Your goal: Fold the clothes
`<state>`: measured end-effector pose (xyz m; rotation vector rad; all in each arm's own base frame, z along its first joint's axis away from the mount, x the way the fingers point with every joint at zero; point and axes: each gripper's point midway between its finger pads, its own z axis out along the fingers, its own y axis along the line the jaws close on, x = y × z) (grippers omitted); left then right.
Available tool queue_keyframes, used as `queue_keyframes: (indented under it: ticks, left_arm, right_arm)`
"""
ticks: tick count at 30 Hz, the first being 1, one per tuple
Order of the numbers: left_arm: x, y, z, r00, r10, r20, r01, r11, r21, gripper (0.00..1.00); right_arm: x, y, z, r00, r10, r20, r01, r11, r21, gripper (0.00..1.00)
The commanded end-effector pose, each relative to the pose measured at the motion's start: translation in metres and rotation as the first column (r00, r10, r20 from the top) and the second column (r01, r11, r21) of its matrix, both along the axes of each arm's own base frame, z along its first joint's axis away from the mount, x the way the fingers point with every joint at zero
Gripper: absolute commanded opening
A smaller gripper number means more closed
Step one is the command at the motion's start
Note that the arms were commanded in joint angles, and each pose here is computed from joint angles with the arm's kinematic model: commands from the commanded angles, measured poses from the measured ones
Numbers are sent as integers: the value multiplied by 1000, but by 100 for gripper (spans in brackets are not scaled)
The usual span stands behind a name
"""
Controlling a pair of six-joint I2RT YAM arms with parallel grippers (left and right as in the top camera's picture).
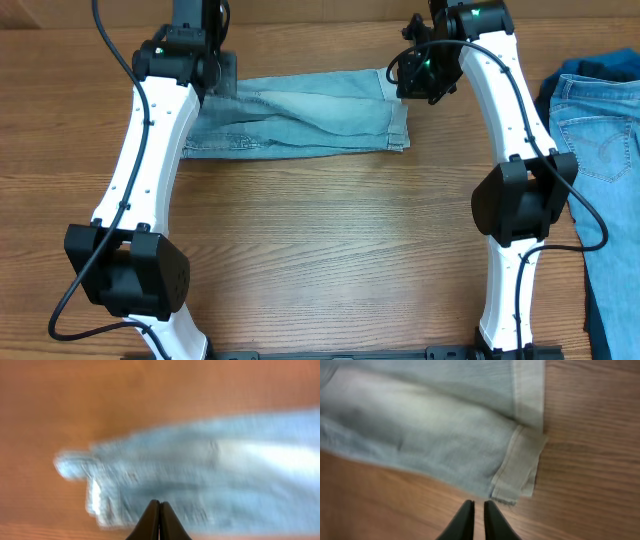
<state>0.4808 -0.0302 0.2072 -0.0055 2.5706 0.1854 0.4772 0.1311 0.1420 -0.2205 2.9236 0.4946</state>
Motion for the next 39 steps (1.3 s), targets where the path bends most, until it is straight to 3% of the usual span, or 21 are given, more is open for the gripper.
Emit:
queue_keyframes:
  ticks: [1, 6, 10, 13, 22, 27, 39]
  left_arm:
    - [-25, -12, -26, 989, 8, -151, -23, 995, -95, 4]
    - [-49, -8, -88, 923, 18, -384, -42, 998, -56, 4]
    - [-49, -8, -127, 886, 24, -463, -47, 998, -38, 4]
    - [-42, -7, -140, 887, 28, -462, -48, 998, -32, 4]
    - [-29, 17, -146, 900, 99, -425, -98, 995, 25, 4]
    - [-31, 22, -148, 887, 122, -446, -188, 976, -108, 4]
    - [-15, 25, -153, 909, 146, -392, -226, 959, -168, 4]
  right_arm:
    - [-16, 8, 42, 996, 65, 61, -66, 998, 20, 4]
    - [-34, 29, 42, 993, 121, 13, -121, 991, 58, 4]
    - [-51, 62, 41, 968, 250, 18, -251, 967, 51, 4]
    - [-60, 90, 41, 938, 343, 51, -345, 938, 36, 4]
    - [-54, 143, 24, 895, 427, 128, -434, 900, 31, 4]
    - [-52, 166, -6, 879, 459, 131, -467, 883, 42, 4]
    - [-64, 226, -54, 807, 544, 229, -567, 822, 46, 4]
